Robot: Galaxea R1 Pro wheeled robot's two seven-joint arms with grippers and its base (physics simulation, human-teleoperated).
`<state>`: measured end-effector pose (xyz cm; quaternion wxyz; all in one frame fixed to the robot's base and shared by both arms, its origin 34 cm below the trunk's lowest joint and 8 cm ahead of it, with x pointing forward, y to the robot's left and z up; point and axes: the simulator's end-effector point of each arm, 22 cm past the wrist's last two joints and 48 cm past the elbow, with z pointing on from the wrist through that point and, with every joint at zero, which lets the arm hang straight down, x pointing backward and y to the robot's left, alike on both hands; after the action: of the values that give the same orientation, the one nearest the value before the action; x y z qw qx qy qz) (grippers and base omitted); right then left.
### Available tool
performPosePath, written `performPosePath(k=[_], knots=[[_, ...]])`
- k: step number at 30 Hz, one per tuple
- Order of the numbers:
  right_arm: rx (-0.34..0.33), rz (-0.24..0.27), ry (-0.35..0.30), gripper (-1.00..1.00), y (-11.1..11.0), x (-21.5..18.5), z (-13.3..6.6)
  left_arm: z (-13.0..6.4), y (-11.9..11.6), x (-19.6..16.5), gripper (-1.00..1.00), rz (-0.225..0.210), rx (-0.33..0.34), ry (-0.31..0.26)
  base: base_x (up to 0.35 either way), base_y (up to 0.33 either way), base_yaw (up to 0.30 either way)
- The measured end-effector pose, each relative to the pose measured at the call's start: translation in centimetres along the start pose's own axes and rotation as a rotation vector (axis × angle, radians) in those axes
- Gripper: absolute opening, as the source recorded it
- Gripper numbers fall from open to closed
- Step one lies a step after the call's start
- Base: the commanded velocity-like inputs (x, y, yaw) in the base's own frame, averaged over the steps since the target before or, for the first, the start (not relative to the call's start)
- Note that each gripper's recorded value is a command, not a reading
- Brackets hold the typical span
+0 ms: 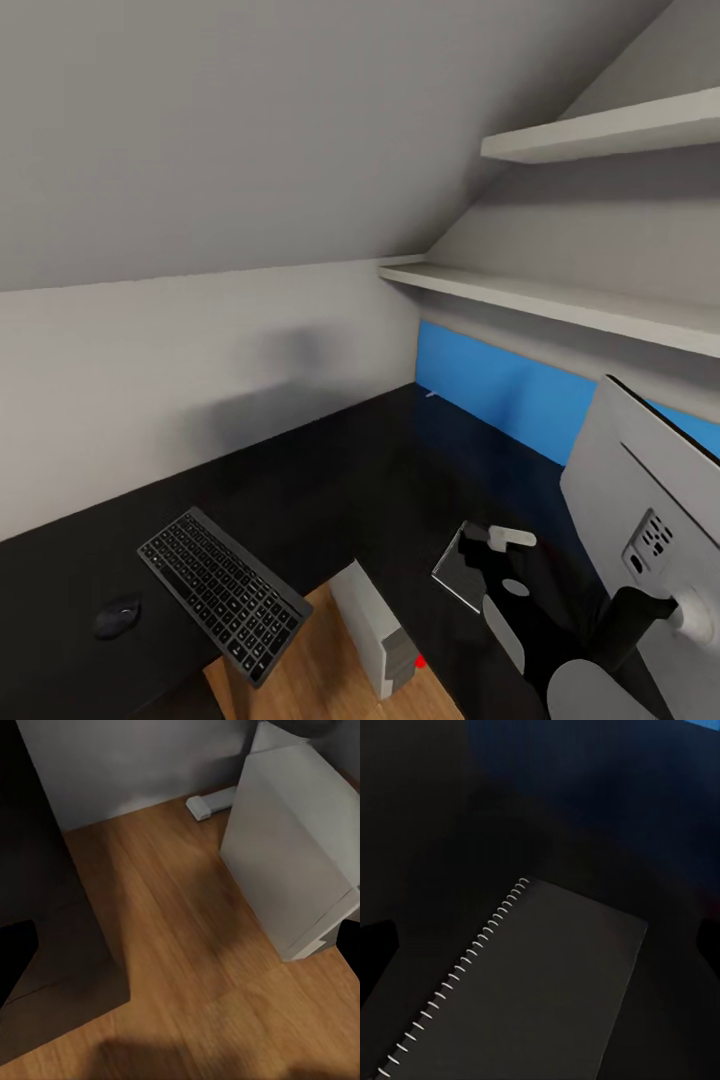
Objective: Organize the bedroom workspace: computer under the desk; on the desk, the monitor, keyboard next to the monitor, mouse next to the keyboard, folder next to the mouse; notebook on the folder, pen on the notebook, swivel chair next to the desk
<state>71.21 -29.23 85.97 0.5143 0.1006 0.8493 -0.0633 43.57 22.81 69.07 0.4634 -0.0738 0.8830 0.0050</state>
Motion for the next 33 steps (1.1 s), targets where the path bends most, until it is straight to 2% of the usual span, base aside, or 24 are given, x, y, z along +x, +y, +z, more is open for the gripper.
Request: performPosePath(k=[20, 24, 33], knots=[[-0.002, 0.0, -0.013, 1.0, 0.2, 0.2, 1.8, 1.6, 0.0, 1.3, 1.0, -0.001, 0.0, 0.001, 0.0, 0.0, 0.0], [0.0, -0.001, -0.035, 1.0, 0.3, -2.8, 3.1, 1.9, 0.0, 1.6, 1.0, -0.001, 0.0, 0.001, 0.0, 0.0, 0.0], [0.004, -0.006, -0.037, 1.0, 1.0, -9.4, 5.9, 2.7, 0.1, 2.3, 1.0, -0.001, -0.001, -0.001, 0.0, 0.0, 0.0]])
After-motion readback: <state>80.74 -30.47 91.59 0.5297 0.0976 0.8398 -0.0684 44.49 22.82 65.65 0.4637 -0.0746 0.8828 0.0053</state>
